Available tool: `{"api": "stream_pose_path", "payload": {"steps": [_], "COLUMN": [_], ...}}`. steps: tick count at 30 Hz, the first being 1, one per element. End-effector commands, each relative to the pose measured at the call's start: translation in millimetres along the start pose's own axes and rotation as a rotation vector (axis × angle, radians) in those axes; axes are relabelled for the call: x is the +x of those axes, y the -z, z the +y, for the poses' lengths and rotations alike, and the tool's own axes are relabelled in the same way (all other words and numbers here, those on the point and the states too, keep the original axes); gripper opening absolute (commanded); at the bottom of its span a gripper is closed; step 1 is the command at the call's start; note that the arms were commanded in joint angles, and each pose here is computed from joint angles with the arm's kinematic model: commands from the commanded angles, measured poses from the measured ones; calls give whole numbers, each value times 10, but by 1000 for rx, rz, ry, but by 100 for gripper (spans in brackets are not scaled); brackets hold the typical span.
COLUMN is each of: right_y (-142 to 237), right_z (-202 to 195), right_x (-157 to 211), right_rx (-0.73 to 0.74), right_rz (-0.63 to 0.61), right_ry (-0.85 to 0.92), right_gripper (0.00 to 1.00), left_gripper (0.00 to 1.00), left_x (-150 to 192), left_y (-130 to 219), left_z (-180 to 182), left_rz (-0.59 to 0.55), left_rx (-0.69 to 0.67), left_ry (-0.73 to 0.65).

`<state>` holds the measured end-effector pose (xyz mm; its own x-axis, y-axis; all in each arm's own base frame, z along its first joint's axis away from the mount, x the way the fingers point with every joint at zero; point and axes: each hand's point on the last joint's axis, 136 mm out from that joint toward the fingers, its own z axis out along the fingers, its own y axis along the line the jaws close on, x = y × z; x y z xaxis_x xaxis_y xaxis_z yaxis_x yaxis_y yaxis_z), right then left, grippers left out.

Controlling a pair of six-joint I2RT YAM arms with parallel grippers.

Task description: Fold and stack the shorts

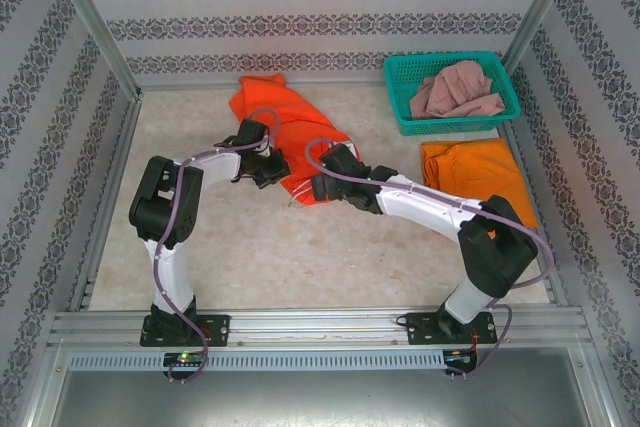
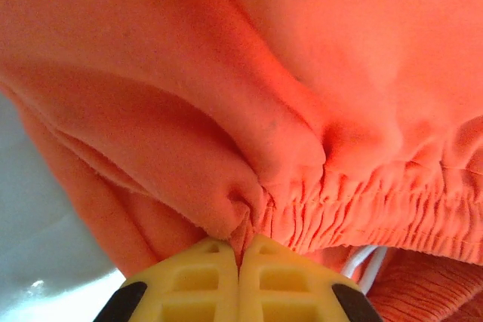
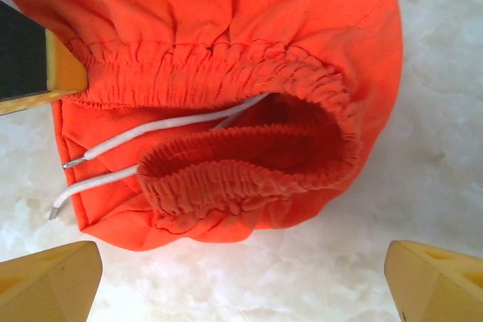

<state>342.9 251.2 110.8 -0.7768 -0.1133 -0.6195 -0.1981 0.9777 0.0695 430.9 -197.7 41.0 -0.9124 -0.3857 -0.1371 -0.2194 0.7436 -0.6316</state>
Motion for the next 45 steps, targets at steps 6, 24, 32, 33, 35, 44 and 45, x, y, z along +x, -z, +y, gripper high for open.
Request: {"api": "stream_pose_path", "payload": {"steps": [6, 24, 32, 33, 35, 44, 45], "right_y": [-289, -808, -577, -512, -364, 602, 688], "right_z": [121, -75, -182, -170, -97, 1186, 1359], "right_x": [-54, 49, -16, -65, -189, -1047, -1104], "right_rx": [46, 246, 258, 242, 203, -166, -208], "right_rz": [39, 68, 36, 21, -14, -241, -256], "right_ry": [-117, -200, -160, -156, -141, -6, 8], "right_gripper": [96, 67, 11, 3, 0, 0, 0], "left_gripper": [0, 0, 0, 0, 0, 0, 0], "left_x": [-450, -419, -679, -737, -861, -1554, -1604], "left_y": [684, 640, 1002, 1100, 1322, 2966, 3146], "left_z": [-561, -569, -610, -626, -677, -692, -665], "left_rz": [-226, -211, -306, -327, -371, -693, -728], "left_rx": [101, 131, 134, 130, 129, 60, 48], "left_ry": [-73, -62, -75, -85, -101, -139, -136]}}
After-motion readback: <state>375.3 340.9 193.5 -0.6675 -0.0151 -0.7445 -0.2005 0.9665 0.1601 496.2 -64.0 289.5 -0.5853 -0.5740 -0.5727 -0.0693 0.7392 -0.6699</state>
